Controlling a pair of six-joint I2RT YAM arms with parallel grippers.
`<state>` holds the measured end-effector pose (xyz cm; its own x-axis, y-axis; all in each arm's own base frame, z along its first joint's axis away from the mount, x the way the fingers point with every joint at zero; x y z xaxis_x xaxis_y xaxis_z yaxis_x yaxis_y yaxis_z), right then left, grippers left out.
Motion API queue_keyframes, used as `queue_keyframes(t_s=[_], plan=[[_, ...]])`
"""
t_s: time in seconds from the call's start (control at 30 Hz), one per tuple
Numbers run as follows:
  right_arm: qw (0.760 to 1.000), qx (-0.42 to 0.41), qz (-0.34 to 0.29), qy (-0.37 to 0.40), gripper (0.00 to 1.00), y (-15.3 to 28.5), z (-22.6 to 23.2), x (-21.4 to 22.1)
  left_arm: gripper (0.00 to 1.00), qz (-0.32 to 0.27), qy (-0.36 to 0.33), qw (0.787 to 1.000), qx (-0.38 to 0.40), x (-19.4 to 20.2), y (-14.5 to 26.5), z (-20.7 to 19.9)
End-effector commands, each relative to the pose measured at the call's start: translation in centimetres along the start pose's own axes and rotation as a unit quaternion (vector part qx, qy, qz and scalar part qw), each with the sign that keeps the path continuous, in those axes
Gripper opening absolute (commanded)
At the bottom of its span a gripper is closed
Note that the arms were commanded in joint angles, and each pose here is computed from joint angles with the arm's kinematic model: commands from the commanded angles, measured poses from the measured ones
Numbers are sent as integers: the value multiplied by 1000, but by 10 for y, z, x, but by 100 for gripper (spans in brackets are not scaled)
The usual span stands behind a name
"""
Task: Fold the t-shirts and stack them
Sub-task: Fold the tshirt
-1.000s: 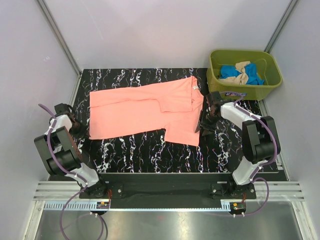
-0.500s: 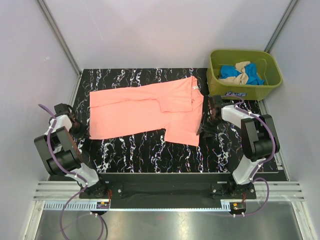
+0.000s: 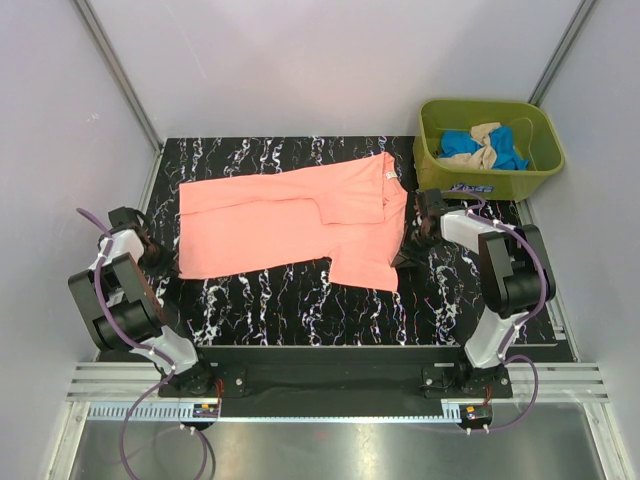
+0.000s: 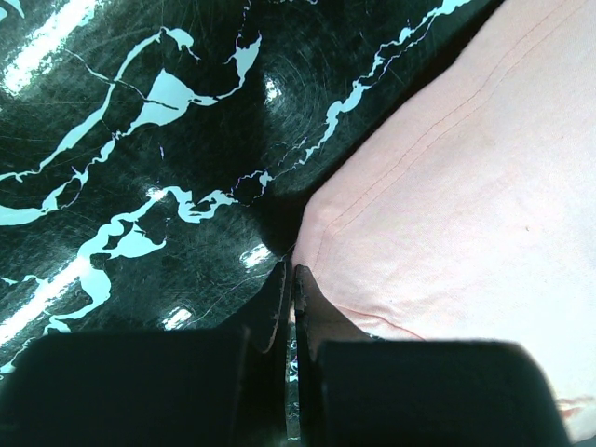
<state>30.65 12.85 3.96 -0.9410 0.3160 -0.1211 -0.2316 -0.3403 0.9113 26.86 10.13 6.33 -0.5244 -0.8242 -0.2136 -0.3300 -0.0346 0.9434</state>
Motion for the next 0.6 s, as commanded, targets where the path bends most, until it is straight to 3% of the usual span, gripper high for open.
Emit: queue_keyframes(t_s=[0.0, 0.03, 0.07, 0.27, 0.57], plan=[[1000, 0, -14, 1, 13, -4, 1, -9, 0, -27, -4, 999, 23, -11, 15, -8], [1000, 4, -15, -1, 3, -2, -1, -7, 0, -27, -4, 999, 22, -11, 15, -8], [1000, 6, -19, -2, 0, 1, -1, -7, 0, -29, 0, 999, 22, -12, 16, -7], [999, 42, -23, -7, 0, 32, -13, 14, 0, -34, 22, 999, -3, -6, 19, 7], [1000, 22, -8, -17, 0, 71, -18, 60, 0, -40, 50, 998, -29, 16, 30, 28]])
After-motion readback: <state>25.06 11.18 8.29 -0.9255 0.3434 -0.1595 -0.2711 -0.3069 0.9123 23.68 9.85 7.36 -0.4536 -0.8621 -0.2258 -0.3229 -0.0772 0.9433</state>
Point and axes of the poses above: each gripper's point midway between its finger pads, its own y axis back along the fingers, its own z axis along the line the jaws close on, x = y × z, the point moved 3 cm from there along y, back along the fingers, and after that the axes turned 1 degree about y, right-handed, at the moved point
